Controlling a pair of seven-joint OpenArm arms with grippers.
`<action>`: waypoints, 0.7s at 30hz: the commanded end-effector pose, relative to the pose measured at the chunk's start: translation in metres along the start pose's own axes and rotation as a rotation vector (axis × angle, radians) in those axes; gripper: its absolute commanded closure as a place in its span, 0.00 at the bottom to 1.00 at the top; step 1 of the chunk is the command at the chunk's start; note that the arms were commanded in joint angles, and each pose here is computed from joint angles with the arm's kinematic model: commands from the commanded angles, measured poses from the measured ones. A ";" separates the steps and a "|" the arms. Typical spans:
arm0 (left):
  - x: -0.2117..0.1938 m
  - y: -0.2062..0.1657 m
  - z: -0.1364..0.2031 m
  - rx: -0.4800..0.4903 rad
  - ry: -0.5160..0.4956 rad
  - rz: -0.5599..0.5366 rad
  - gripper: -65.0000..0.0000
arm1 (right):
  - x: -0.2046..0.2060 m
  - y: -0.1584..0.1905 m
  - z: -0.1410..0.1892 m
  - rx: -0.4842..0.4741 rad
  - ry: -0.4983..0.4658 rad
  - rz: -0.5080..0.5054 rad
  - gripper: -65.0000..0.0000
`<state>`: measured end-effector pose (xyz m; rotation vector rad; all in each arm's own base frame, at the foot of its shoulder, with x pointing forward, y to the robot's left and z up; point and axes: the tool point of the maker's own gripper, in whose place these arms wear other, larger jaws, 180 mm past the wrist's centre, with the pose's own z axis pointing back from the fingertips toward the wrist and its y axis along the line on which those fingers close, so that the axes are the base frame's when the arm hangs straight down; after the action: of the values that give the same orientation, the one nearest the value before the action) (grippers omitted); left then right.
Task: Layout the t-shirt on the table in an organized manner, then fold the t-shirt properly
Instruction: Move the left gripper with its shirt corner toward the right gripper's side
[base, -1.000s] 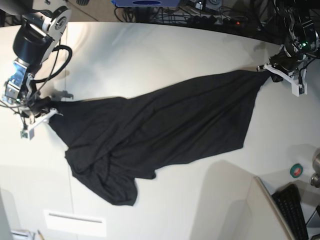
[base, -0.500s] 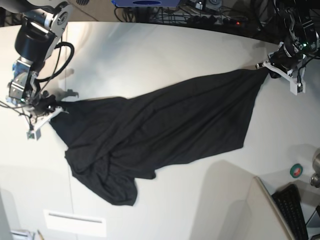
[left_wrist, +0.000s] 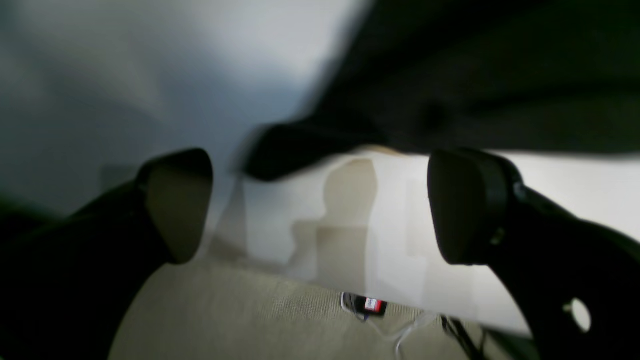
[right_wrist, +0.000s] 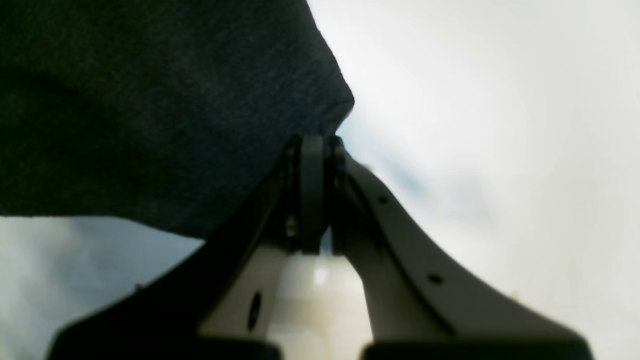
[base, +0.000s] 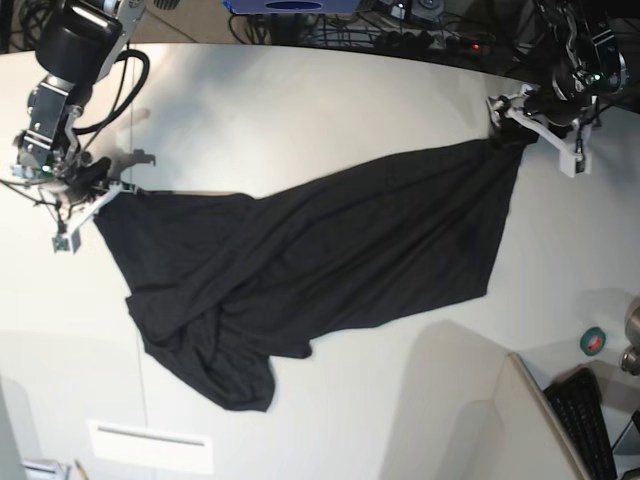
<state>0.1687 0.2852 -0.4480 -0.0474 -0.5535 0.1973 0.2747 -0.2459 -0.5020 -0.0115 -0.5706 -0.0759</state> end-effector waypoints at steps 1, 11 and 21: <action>0.006 0.006 0.004 -0.003 -0.029 0.009 0.00 | 0.017 -0.006 0.003 -0.011 -0.045 0.006 1.00; -0.024 0.042 0.008 -0.098 -0.081 0.280 0.00 | 0.011 -0.007 0.004 -0.013 -0.033 0.007 1.00; -0.006 0.034 -0.007 -0.128 -0.111 0.310 0.00 | 0.011 -0.007 0.004 -0.013 -0.032 0.010 1.00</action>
<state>0.1601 0.3105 -0.4675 -0.2599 -0.6490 0.4797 0.2720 -0.2463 -0.5026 -0.0125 -0.5729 -0.0761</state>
